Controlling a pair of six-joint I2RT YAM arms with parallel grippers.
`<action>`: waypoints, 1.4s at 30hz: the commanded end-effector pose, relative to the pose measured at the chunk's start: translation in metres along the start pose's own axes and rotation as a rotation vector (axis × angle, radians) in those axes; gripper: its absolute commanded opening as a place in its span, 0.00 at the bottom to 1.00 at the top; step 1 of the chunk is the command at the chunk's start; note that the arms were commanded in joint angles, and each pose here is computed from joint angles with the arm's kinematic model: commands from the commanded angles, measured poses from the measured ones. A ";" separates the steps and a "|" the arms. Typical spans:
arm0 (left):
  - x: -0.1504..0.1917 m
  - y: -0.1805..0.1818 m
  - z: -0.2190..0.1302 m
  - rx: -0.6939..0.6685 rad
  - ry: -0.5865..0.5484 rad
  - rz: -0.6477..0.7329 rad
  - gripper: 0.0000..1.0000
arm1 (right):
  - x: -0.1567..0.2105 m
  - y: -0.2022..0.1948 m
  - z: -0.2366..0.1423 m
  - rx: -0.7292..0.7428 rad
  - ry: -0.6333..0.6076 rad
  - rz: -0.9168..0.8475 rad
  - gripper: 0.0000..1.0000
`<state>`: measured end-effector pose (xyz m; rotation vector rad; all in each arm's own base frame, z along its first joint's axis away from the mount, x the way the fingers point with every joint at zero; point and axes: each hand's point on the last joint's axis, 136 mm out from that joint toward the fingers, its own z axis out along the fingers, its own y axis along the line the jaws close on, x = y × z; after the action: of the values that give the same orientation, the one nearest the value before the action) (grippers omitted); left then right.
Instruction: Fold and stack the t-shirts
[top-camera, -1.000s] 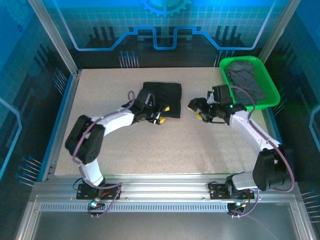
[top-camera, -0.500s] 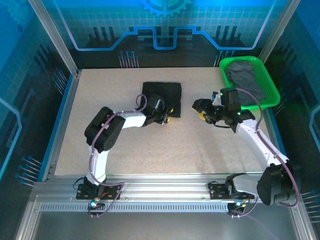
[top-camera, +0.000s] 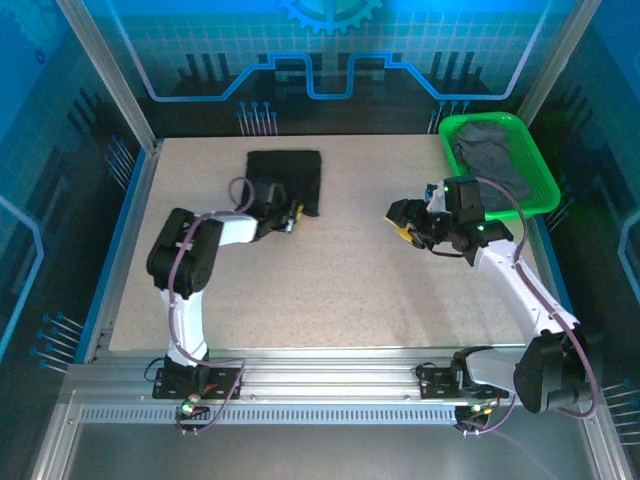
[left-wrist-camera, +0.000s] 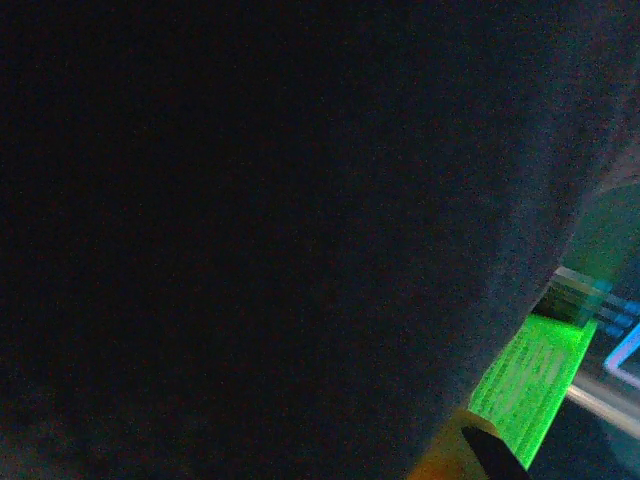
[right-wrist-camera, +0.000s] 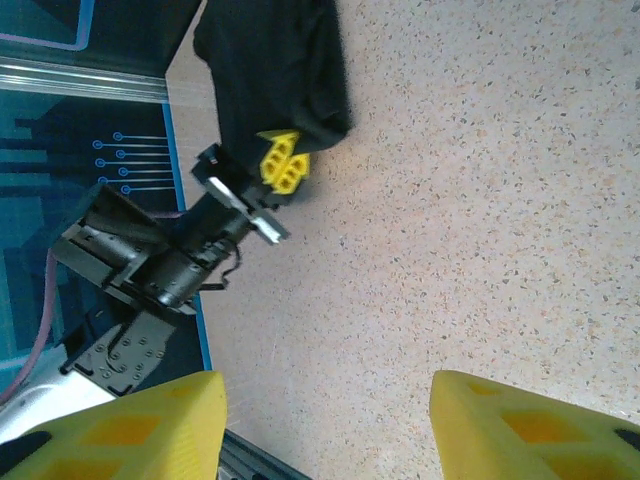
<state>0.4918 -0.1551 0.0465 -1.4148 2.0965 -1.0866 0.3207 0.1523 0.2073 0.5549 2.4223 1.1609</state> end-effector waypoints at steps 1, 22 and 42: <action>-0.048 -0.007 -0.031 0.034 -0.011 0.087 0.00 | -0.001 0.008 0.005 -0.023 0.019 -0.008 0.56; -0.230 0.006 -0.088 -0.082 -0.045 0.317 0.00 | -0.003 0.082 0.054 -0.191 0.057 -0.172 0.54; -0.210 0.018 -0.112 -0.177 0.021 0.487 0.50 | -0.001 0.095 0.052 -0.186 0.062 -0.220 0.69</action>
<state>0.5017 0.0790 0.0463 -0.9343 2.4493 -0.7617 0.3665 0.2350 0.2369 0.2586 2.3564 1.3084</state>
